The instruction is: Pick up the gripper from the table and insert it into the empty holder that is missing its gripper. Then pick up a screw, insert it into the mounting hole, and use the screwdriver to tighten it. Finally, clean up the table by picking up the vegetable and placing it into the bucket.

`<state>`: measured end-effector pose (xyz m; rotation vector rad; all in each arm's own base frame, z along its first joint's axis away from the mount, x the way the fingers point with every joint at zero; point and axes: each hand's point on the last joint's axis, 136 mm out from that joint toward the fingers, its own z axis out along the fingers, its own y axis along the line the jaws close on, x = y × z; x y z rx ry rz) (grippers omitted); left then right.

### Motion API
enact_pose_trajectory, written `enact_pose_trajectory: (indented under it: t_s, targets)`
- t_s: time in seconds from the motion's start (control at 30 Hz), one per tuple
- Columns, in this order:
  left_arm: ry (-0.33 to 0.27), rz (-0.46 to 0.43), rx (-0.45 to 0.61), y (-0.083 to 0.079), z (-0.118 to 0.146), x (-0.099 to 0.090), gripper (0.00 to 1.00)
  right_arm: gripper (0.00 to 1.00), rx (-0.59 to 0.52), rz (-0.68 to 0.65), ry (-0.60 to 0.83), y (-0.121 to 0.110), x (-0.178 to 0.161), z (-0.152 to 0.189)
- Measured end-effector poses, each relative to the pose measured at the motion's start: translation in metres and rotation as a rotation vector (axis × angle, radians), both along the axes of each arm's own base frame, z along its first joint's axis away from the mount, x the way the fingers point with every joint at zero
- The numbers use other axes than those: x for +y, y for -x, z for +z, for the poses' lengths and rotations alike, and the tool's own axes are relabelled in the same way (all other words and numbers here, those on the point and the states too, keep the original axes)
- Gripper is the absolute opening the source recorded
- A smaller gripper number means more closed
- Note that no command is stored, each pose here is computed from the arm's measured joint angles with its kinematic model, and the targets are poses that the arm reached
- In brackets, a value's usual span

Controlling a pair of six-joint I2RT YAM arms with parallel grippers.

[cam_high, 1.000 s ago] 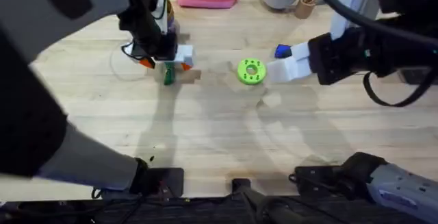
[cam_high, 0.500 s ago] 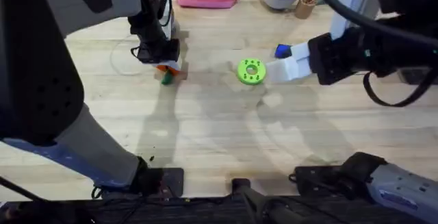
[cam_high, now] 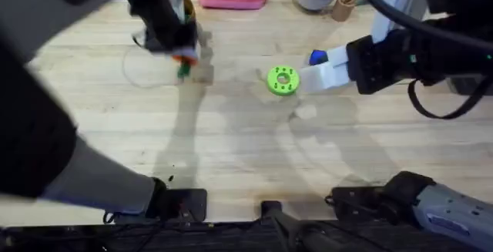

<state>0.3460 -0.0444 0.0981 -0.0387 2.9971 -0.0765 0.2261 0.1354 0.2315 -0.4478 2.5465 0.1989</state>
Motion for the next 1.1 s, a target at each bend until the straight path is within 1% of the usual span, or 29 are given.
enact_pose_trajectory:
  t_s: [0.1, 0.13, 0.2, 0.27, 0.33, 0.4, 0.47, 0.57, 0.67, 0.77, 0.87, 0.93, 1.1]
  targets:
    - [0.018, -0.004, -0.179, -0.024, 0.058, -0.002, 0.017, 0.994, 0.0, 0.0, 0.0, 0.0, 0.0, 0.0]
    - [0.024, -0.005, -0.247, -0.03, 0.081, -0.002, 0.017, 0.994, 0.0, 0.0, 0.0, 0.0, 0.0, 0.0]
    - [0.027, -0.001, -0.336, -0.038, 0.113, 0.0, 0.016, 0.994, 0.0, 0.0, 0.0, 0.0, 0.0, 0.0]
    - [0.022, 0.001, -0.414, -0.048, 0.137, 0.006, 0.016, 0.994, 0.0, 0.0, 0.0, 0.0, 0.0, 0.0]
    - [0.012, 0.006, -0.478, -0.059, 0.15, 0.013, 0.016, 0.994, 0.0, 0.0, 0.0, 0.0, 0.0, 0.0]
    - [-0.003, 0.012, -0.503, -0.067, 0.152, 0.02, 0.015, 0.993, 0.0, 0.0, 0.0, 0.0, 0.0, 0.0]
    - [-0.014, 0.021, -0.5, -0.072, 0.147, 0.027, 0.015, 0.993, 0.0, 0.0, 0.0, 0.0, 0.0, 0.0]
    - [-0.025, 0.035, -0.482, -0.082, 0.134, 0.036, 0.015, 0.993, 0.0, 0.0, 0.0, 0.0, 0.0, 0.0]
    - [-0.032, 0.045, -0.458, -0.095, 0.115, 0.043, 0.015, 0.994, 0.0, 0.0, 0.0, 0.0, 0.0, 0.0]
    - [-0.033, 0.048, -0.454, -0.11, 0.099, 0.045, 0.015, 0.994, 0.0, -0.001, 0.0, 0.0, 0.0, 0.0]
    - [-0.031, 0.046, -0.457, -0.122, 0.087, 0.044, 0.015, 0.992, 0.0, 0.0, 0.0, 0.0, 0.0, 0.0]
    - [-0.03, 0.045, -0.455, -0.126, 0.081, 0.044, 0.015, 0.992, 0.0, -0.001, 0.0, 0.0, 0.0, 0.0]
    - [-0.029, 0.045, -0.442, -0.133, 0.068, 0.044, 0.015, 0.994, 0.0, 0.0, 0.001, 0.0, 0.0, 0.0]
